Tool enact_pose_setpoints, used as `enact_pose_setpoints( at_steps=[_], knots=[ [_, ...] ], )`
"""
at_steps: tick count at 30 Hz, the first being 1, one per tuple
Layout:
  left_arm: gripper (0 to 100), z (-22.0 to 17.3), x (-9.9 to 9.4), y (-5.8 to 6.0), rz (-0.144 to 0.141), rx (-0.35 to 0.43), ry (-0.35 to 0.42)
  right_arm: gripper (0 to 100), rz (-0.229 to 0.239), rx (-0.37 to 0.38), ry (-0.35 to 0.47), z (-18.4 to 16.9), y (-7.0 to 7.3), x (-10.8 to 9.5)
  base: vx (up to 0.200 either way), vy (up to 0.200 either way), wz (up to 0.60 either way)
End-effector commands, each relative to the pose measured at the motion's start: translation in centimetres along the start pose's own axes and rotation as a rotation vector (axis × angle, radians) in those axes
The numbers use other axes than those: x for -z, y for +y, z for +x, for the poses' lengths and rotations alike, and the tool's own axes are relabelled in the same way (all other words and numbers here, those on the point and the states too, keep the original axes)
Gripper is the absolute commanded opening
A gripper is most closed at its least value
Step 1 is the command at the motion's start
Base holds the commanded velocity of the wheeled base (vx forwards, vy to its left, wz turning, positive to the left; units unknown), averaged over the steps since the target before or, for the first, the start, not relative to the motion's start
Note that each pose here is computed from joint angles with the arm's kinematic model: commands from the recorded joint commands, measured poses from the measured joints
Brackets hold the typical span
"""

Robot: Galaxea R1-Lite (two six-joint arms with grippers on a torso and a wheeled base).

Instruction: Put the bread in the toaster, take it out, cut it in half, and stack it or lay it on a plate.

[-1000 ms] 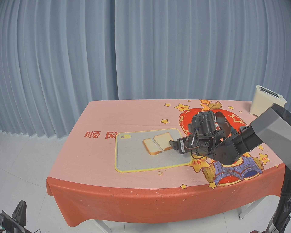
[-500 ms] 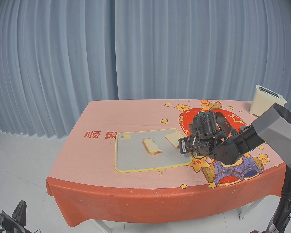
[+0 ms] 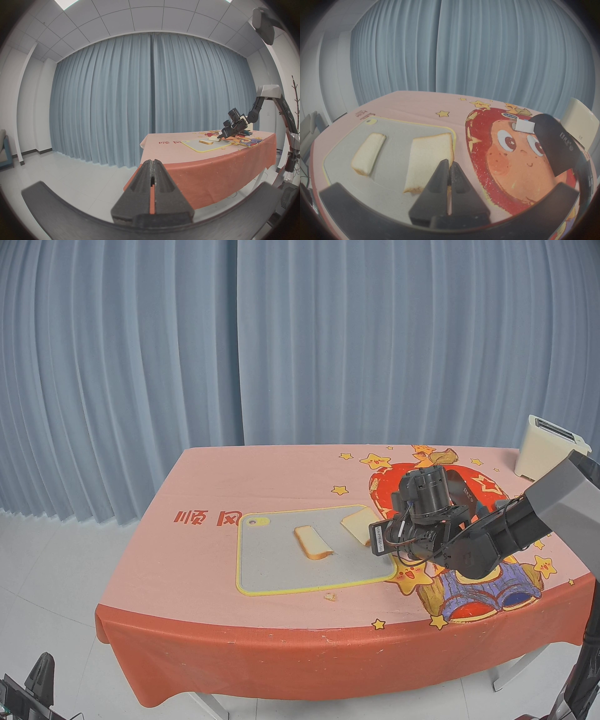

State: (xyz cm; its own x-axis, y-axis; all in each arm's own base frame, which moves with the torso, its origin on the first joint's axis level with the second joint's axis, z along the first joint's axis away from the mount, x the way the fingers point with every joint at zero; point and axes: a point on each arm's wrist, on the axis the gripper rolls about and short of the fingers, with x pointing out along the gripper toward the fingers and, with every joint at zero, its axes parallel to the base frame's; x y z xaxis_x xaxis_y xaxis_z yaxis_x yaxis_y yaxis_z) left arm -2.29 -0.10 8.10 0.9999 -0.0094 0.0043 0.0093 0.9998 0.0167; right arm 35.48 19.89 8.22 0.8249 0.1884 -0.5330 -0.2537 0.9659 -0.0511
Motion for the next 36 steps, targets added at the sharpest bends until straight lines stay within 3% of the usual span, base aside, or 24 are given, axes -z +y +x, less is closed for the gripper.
enact_pose_setpoints(
  at_steps=[1, 7, 18, 27, 36],
  knots=[
    [0, 0.0, 0.5, 0.0, 0.000, 0.000, 0.001, 0, 0.010, -0.012, -0.051, -2.1, 0.1, -1.3, 0.000, 0.000, 0.00],
    [0, 0.0, 0.5, 0.0, -0.001, 0.000, 0.001, 0, 0.013, -0.033, -0.116, -3.7, 0.5, -1.8, 0.000, 0.000, 0.00],
    [0, 0.0, 0.5, 0.0, 0.000, 0.000, 0.001, 0, 0.016, -0.006, -0.143, -5.9, 0.3, -2.2, 0.000, 0.000, 0.00],
    [0, 0.0, 0.5, 0.0, 0.000, 0.000, 0.001, 0, 0.039, 0.005, -0.199, -9.1, -1.0, -3.2, 0.000, 0.000, 0.00],
    [0, 0.0, 0.5, 0.0, -0.001, 0.000, 0.001, 0, 0.040, -0.008, -0.220, -11.6, -1.3, -3.3, 0.000, 0.000, 0.00]
  ],
)
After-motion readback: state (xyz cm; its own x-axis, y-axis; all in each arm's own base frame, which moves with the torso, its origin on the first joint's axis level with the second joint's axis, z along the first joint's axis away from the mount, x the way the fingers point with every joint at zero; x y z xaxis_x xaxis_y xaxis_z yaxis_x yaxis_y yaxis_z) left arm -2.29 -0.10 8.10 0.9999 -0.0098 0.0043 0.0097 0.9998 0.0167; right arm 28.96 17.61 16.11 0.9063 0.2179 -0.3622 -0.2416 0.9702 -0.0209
